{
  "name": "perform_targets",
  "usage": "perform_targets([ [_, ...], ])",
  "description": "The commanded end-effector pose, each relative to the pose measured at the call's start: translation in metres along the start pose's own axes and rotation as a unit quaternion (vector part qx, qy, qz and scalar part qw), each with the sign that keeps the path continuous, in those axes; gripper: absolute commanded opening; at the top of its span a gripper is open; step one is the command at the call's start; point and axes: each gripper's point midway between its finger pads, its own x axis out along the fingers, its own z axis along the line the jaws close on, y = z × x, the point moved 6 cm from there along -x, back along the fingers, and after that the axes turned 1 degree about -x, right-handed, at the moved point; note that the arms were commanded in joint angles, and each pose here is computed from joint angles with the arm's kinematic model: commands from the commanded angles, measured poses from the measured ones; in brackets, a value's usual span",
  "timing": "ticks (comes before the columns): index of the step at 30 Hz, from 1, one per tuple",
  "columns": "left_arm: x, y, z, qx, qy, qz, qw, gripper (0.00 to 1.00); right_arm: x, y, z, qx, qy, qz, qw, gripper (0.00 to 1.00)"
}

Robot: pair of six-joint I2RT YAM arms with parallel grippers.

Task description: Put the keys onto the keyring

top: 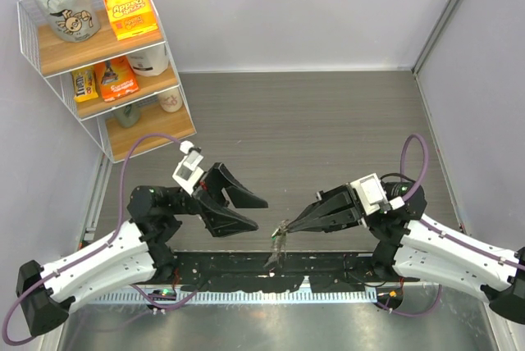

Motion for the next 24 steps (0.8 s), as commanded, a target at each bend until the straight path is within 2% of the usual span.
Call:
perform_targets([
  [1,0.01,-0.024,-0.023,0.029,0.05,-0.026,0.998,0.6,0.009,-0.026,-0.012,-0.05,0.055,-0.044,0.996,0.05],
  [15,0.023,-0.034,-0.027,0.029,0.06,-0.03,0.997,0.59,0.011,-0.027,-0.024,-0.029,0.171,-0.074,0.982,0.05],
  [19,0.026,-0.043,-0.027,0.06,0.042,-0.023,0.997,0.59,0.007,-0.026,-0.028,-0.014,0.212,-0.084,0.974,0.05],
  [24,0.024,-0.053,-0.019,0.106,-0.036,-0.007,0.994,0.59,0.001,-0.025,-0.032,0.002,0.259,-0.087,0.962,0.05],
])
